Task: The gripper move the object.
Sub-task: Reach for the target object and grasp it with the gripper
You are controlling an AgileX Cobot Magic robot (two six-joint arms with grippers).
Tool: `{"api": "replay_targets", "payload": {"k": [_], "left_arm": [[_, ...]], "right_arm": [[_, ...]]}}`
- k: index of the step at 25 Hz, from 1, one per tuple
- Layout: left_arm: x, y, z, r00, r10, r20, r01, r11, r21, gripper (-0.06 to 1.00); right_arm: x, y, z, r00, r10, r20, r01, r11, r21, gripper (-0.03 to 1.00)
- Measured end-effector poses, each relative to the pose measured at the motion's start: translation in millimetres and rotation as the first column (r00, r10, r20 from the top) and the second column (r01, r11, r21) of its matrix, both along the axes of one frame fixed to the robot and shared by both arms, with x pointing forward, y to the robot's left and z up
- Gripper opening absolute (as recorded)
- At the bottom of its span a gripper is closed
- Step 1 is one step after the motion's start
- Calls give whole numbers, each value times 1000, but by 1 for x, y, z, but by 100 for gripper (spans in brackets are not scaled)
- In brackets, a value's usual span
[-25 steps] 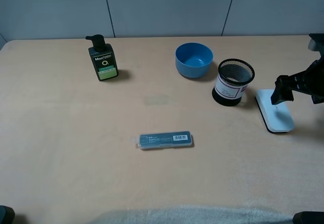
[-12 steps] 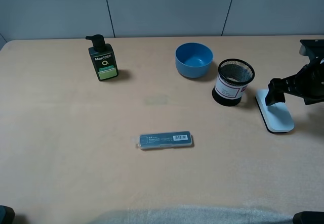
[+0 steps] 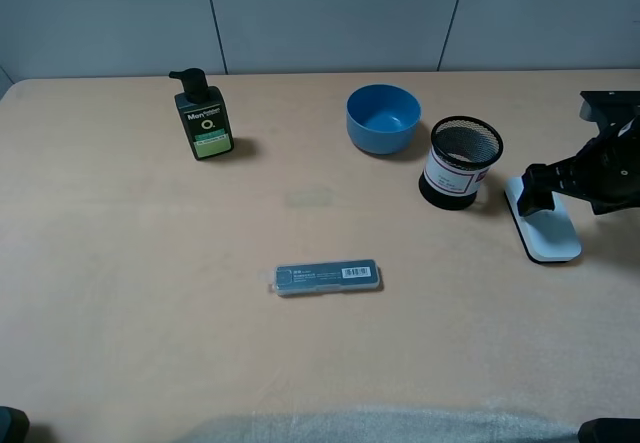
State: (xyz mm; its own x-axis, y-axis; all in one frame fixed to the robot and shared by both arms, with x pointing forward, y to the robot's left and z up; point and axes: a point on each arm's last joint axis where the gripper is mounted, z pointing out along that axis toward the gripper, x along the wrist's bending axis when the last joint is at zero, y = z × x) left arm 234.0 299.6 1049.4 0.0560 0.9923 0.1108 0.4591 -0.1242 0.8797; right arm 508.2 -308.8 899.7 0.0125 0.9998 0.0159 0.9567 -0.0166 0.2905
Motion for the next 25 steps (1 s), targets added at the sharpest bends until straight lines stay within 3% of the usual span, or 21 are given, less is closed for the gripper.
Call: {"api": "replay_targets", "payload": {"k": [23,25], "left_arm": [[0,0,0,1000,0,0,0,1000,0,94],[0,0,0,1000,0,0,0,1000,0,94]], "right_arm": [[3,3,-23,999,11,-48,-10,999,40,69],[3,3,-23,999,12,-47,-10,999,40,66]]}}
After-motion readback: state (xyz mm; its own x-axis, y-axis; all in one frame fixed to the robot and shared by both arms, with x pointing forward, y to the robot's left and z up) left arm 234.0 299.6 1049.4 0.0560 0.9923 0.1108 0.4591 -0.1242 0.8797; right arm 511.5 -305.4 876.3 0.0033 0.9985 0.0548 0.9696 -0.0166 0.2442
